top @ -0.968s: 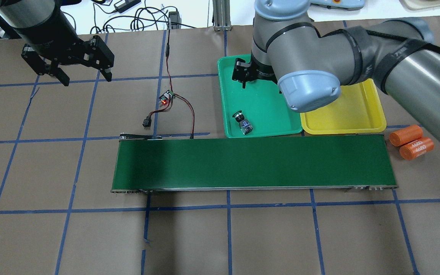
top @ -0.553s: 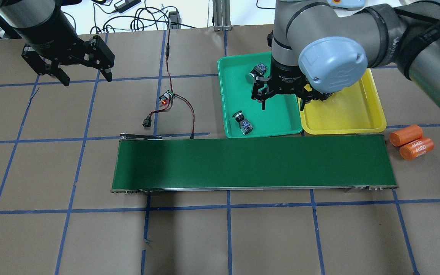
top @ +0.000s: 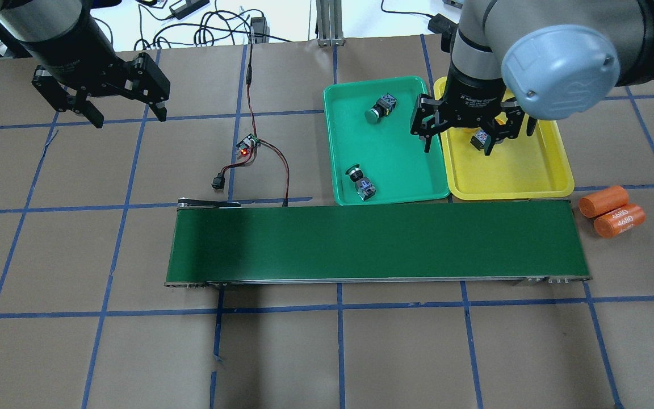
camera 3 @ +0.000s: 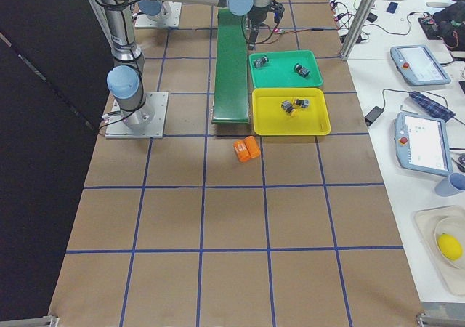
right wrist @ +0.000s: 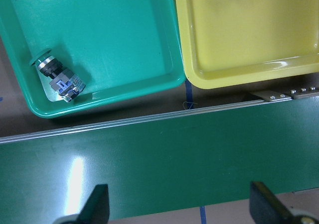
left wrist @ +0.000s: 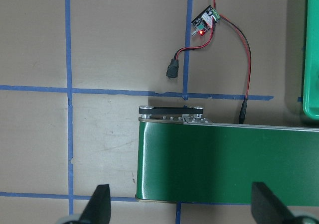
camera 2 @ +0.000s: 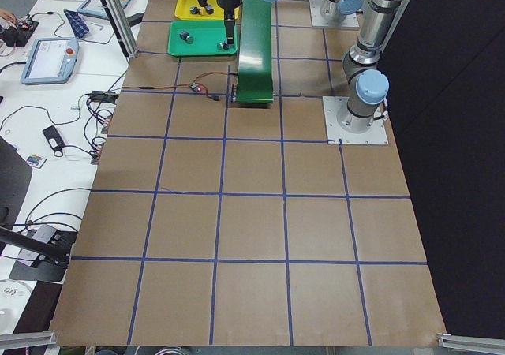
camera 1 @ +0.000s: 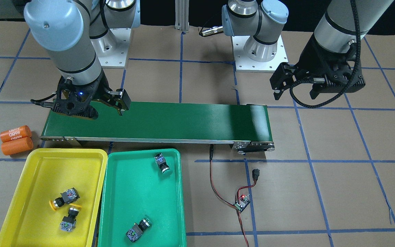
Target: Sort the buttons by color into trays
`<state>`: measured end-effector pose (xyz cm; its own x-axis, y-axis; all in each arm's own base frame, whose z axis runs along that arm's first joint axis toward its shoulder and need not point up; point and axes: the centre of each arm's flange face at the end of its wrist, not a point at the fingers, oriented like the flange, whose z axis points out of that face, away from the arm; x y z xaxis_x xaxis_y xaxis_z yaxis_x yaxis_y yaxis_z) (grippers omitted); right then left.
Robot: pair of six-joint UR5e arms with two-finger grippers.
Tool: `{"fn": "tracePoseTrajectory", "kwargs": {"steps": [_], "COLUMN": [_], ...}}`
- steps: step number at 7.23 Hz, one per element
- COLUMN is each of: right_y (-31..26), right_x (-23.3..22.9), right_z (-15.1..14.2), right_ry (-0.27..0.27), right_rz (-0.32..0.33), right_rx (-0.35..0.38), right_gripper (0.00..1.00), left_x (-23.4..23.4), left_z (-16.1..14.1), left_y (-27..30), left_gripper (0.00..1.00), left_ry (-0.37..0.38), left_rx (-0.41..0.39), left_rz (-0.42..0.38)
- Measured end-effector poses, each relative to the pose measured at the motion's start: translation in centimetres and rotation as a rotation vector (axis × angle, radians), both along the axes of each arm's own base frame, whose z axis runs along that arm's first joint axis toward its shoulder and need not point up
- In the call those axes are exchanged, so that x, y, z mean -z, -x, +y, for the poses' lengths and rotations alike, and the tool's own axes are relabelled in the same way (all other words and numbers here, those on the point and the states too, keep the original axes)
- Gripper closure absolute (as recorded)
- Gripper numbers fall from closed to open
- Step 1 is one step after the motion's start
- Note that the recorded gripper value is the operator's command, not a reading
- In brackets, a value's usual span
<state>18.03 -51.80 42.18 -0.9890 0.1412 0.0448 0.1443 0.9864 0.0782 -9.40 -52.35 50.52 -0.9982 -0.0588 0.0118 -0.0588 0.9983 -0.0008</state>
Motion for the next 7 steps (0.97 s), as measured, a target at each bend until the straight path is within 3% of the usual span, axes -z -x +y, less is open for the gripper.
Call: {"fn": "tracePoseTrajectory", "kwargs": {"steps": [3, 7], "right_y": [1.3, 3.6], "right_x": [-1.3, -1.7], "right_z": [1.8, 2.6], "right_ry": [-0.005, -0.044], "right_rz": [-0.004, 0.000], "right_rx": [-0.086, -0.069], "right_gripper": [0.00, 0.00], "left_x": [0.0, 0.0], "left_z": [0.0, 0.0], "left_y": [0.0, 0.0], "left_gripper": [0.00, 0.00], "left_ry": [0.000, 0.000], "left_rx": [0.000, 0.000], "left_rz": [0.000, 0.000]}}
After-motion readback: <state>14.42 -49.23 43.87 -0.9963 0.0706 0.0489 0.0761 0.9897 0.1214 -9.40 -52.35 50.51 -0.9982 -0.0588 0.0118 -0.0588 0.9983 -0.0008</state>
